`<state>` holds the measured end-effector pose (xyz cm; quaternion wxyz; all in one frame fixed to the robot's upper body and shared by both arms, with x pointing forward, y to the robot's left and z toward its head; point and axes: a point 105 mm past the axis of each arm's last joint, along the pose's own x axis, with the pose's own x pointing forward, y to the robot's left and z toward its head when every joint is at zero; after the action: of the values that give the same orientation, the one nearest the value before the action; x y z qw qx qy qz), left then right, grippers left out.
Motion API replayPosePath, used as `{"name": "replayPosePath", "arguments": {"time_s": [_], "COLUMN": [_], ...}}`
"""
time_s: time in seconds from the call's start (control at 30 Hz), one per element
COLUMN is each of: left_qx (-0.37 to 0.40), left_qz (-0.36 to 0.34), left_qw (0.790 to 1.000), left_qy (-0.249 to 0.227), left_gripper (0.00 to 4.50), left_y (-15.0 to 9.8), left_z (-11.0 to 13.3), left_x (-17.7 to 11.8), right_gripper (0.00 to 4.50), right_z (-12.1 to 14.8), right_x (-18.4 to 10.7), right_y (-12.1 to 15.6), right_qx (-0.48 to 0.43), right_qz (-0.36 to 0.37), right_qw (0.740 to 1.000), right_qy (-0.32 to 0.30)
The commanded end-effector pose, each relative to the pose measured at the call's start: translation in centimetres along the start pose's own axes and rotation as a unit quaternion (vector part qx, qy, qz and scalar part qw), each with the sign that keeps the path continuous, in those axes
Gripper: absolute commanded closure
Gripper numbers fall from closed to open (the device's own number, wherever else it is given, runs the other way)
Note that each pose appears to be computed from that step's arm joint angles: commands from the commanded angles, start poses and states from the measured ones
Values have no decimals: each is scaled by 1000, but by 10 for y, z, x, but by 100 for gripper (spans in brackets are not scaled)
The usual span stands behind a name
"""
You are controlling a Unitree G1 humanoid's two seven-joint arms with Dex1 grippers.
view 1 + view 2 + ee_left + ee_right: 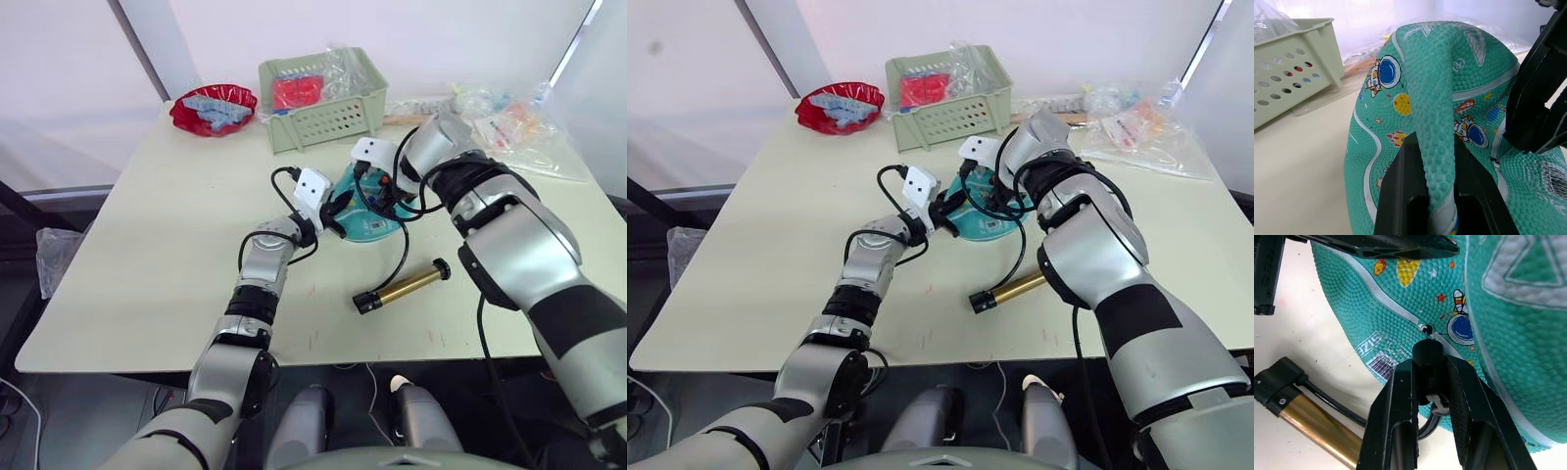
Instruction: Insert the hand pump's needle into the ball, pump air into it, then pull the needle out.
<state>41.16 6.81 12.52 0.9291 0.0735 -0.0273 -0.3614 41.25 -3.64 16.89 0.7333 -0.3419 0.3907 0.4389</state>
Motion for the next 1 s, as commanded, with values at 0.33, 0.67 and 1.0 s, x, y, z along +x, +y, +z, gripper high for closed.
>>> {"name": "replayPosePath", "arguments": {"time_s": [0.33, 0.67, 1.0], "left_qx": [-18, -17, -17], "left_qz": [-82, -89, -85], "left_qw": [995, 994, 995], "left_qy": [47, 53, 58], "left_gripper": [449, 450, 450], "left_y": [-45, -48, -45], "left_z": [-28, -31, -33], "left_x": [11, 11, 11], "right_gripper": [420, 205, 122], "right_z": [18, 1, -23], "right_x": [-16, -31, -74], "right_y": [3, -9, -20], "right_qx": [-74, -63, -24], "right_qz": [34, 33, 35], "right_qw": [995, 996, 994], "right_qy": [-50, -52, -105]}}
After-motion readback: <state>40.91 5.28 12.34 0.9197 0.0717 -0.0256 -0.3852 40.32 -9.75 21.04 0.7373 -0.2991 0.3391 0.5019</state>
